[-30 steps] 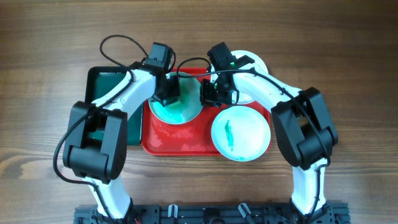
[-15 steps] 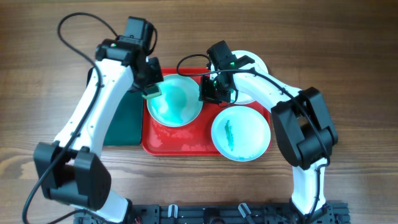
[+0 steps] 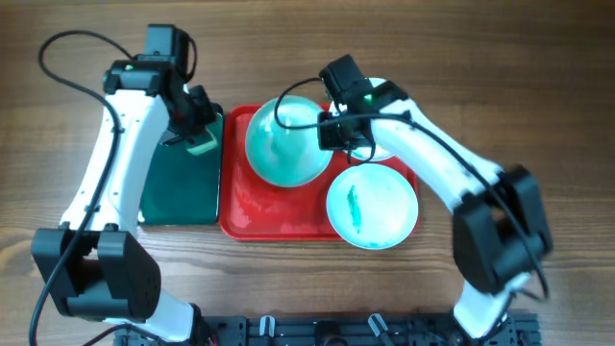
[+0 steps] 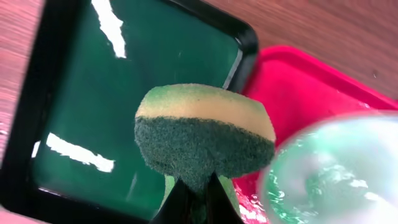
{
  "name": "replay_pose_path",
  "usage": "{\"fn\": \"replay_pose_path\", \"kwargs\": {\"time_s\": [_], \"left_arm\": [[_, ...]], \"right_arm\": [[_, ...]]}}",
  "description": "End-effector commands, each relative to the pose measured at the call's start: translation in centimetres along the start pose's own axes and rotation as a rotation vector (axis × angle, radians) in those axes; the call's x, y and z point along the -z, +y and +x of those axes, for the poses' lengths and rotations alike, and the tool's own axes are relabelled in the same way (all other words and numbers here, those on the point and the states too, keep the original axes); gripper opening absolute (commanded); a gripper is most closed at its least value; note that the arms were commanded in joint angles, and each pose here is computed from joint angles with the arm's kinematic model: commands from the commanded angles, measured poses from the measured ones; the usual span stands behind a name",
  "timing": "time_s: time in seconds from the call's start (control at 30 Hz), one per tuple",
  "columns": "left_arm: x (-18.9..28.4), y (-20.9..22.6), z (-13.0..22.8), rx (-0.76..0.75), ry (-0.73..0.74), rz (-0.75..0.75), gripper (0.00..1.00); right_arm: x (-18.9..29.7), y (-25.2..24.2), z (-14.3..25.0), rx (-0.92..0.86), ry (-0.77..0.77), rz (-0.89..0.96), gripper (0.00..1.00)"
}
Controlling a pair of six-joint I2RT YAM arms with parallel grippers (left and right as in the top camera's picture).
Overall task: Clean dirty plates on tray and stack at the side
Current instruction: 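Lift the cleaned plate with right gripper and carry it right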
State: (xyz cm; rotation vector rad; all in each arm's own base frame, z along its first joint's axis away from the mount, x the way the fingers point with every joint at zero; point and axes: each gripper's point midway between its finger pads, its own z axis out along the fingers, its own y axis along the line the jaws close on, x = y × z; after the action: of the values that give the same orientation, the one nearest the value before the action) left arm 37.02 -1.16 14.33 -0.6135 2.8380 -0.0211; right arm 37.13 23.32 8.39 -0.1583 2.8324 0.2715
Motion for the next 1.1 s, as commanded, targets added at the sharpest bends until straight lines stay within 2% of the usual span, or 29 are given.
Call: {"fn": "replay_pose_path", "kwargs": {"time_s": [0.0, 0.07, 0.33, 0.63, 0.8, 0.87, 0.97, 1.07], "left_arm": [[0.4, 1.3, -1.1, 0.028, -0.026, -0.015, 0.04], [0.4, 1.4, -1.0, 0.030, -0.025, -0.016, 0.04], [0.2, 1.5, -0.8, 0.030, -0.016, -0.019, 0.04], [0.2, 1.5, -0.8, 0.030, -0.017, -0.019, 0.04], [0.2, 1.5, -0.8, 0.030, -0.017, -0.019, 0.04], [0.2, 1.4, -0.8, 0.030, -0.012, -0.011, 0.04], [0.2, 1.0, -0.6, 0.030, -0.002, 0.007, 0.04], [0.2, 1.0, -0.5, 0.029, -0.001, 0.007, 0.04]], "right_arm": [[5.6, -0.4, -2.7, 0.190, -0.262, 0.289, 0.04], [7.3, 0.1, -2.6, 0.255, -0.349, 0.440, 0.04], [13.5, 4.1, -1.1, 0.439, -0.644, 0.793, 0.04], [17.9, 5.3, -0.6, 0.474, -0.822, 0.986, 0.04], [15.4, 5.8, 0.0, 0.463, -0.740, 0.847, 0.04], [12.5, 5.9, 0.7, 0.444, -0.610, 0.692, 0.04], [10.3, 5.0, 0.8, 0.361, -0.484, 0.532, 0.04], [8.6, 2.9, -0.2, 0.258, -0.300, 0.283, 0.04]]}}
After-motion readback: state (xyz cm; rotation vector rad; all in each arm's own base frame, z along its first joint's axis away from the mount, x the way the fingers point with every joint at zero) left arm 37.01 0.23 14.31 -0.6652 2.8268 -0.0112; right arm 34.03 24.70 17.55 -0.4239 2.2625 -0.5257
